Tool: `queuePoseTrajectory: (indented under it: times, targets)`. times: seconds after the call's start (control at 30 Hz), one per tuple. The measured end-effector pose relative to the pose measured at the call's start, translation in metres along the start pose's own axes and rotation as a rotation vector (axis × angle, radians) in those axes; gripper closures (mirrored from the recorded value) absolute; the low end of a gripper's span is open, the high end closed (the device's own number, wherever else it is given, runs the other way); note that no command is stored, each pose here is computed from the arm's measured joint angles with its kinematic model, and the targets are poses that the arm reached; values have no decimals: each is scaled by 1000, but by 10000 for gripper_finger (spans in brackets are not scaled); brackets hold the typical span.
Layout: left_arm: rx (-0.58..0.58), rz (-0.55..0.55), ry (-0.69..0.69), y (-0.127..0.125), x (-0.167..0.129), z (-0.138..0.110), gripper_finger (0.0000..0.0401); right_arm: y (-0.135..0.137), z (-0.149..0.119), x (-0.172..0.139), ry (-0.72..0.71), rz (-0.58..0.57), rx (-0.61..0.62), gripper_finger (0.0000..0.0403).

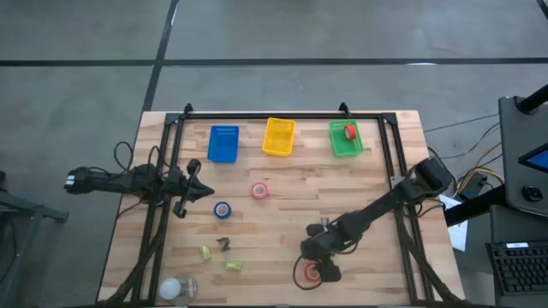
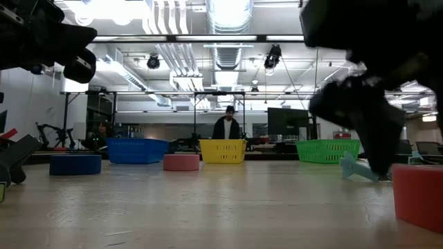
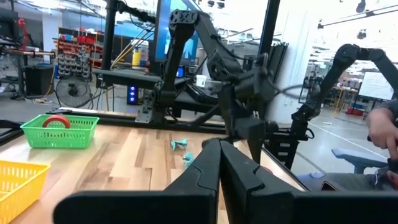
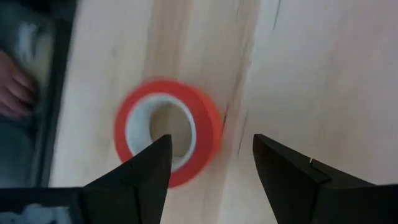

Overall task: Pick and place Stapler, Stapler remover, tape
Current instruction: Put the red tape into the green bin

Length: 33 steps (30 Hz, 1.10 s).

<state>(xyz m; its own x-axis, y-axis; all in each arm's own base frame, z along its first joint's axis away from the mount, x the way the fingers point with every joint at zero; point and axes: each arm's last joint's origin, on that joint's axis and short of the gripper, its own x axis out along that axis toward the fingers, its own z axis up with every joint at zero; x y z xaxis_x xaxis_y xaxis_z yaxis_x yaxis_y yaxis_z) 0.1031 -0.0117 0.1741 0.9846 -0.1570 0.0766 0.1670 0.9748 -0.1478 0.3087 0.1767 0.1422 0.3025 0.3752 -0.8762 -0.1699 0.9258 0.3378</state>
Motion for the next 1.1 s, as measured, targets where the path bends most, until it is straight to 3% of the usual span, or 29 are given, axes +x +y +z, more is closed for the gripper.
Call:
queuePoseTrajectory:
  times: [0.27, 0.7, 0.87, 1.1]
  targets:
    - [0, 0, 2, 0, 0, 0, 391, -5, 3, 4, 5, 20, -43, 200]
    - [-1, 2, 10, 0, 1, -1, 391, -22, 11, 0, -22, -33, -114, 361]
    - [-1, 2, 10, 0, 1, -1, 391, -30, 19, -10, -97, -232, -135, 376]
    - [-1, 2, 11, 0, 1, -1, 391, -42, 20, -25, -122, -684, -129, 363]
